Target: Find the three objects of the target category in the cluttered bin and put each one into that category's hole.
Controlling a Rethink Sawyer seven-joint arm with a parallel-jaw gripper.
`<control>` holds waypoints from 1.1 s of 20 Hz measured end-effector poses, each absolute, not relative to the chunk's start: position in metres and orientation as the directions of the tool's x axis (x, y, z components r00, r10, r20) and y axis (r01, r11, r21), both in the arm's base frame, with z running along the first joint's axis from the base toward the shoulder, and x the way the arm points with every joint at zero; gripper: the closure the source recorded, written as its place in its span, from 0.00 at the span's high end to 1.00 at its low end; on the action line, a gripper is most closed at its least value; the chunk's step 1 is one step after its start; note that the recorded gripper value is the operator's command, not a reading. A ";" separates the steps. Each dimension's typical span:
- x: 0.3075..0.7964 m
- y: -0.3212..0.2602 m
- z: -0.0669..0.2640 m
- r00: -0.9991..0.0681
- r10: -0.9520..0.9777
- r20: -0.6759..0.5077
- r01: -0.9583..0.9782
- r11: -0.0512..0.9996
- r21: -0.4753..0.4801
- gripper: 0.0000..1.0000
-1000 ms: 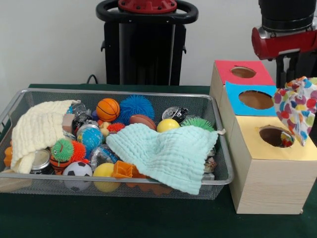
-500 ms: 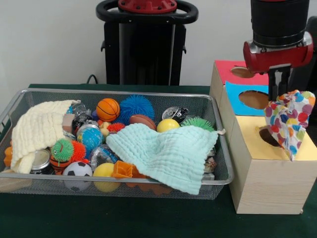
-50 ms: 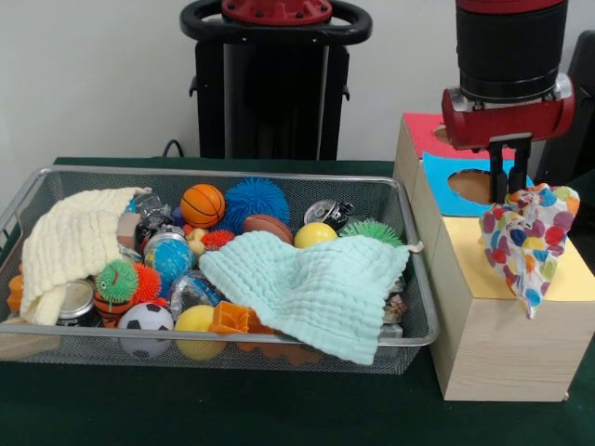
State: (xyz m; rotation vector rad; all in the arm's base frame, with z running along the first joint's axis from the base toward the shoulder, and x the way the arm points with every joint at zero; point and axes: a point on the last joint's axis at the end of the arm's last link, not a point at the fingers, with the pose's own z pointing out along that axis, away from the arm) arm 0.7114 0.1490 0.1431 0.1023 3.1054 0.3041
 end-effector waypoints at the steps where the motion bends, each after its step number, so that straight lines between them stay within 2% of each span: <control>1: 0.712 0.148 0.143 -0.998 0.066 -0.017 0.061 0.980 0.190 0.00; 9: 0.712 0.141 0.142 -0.999 0.028 -0.047 0.021 0.990 0.138 0.00; 22: 0.699 0.169 0.135 -0.999 -0.021 -0.036 -0.025 0.991 0.134 0.00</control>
